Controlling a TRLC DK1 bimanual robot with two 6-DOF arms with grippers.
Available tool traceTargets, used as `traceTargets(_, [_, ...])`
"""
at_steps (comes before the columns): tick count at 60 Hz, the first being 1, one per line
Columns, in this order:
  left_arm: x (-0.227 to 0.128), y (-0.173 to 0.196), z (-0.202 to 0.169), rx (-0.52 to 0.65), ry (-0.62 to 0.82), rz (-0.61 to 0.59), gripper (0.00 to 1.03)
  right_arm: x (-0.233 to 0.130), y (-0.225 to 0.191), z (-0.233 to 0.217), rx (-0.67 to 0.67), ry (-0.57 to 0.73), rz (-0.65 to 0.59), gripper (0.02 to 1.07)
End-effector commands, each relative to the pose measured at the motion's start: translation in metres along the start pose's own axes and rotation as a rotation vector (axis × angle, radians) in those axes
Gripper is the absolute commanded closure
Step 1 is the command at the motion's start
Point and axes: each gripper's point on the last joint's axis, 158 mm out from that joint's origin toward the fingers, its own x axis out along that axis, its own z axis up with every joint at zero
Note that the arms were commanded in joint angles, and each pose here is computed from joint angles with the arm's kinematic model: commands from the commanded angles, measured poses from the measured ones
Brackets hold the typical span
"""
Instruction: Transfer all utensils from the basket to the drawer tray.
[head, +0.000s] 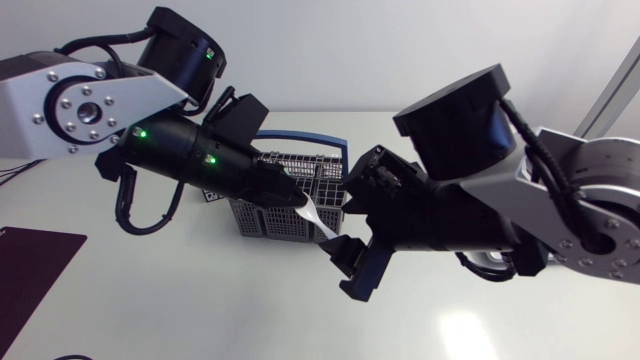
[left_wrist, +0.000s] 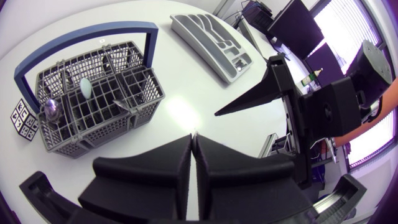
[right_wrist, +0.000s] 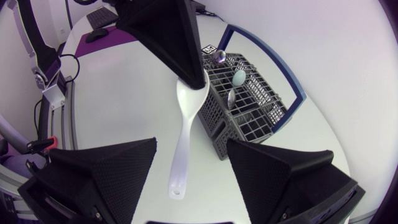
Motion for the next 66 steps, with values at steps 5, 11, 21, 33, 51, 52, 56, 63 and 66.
traceTargets(5, [0.001, -0.002, 0.007, -0.03, 0.006, -0.025, 1.0, 0.011, 0.006, -0.003, -0.033, 0.013, 0.022, 0.44])
traceTargets(11, [0.001, -0.003, 0.006, -0.039, 0.013, -0.039, 1.0, 0.015, 0.006, -0.003, -0.038, 0.012, 0.022, 0.51])
traceTargets(21, [0.002, -0.004, 0.005, -0.045, 0.02, -0.049, 1.0, 0.02, 0.004, -0.001, -0.039, 0.011, 0.014, 0.66])
traceTargets(33, [0.004, -0.004, 0.003, -0.05, 0.029, -0.055, 1.0, 0.02, 0.002, 0.003, -0.04, 0.002, 0.008, 0.8])
traceTargets(51, [0.003, -0.007, 0.004, -0.048, 0.026, -0.068, 0.97, 0.021, 0.003, -0.001, -0.044, 0.012, 0.011, 0.99])
traceTargets(52, [0.003, -0.007, 0.004, -0.049, 0.027, -0.068, 0.97, 0.021, 0.003, -0.001, -0.044, 0.012, 0.011, 0.99])
traceTargets(56, [0.002, -0.008, 0.005, -0.046, 0.024, -0.07, 0.97, 0.021, 0.004, -0.003, -0.046, 0.016, 0.014, 0.99])
traceTargets(63, [-0.001, -0.009, 0.007, -0.046, 0.015, -0.073, 0.94, 0.021, 0.006, -0.005, -0.047, 0.021, 0.024, 1.0])
traceTargets(66, [-0.001, -0.01, 0.007, -0.049, 0.014, -0.078, 0.93, 0.02, 0.006, -0.006, -0.047, 0.023, 0.025, 1.0])
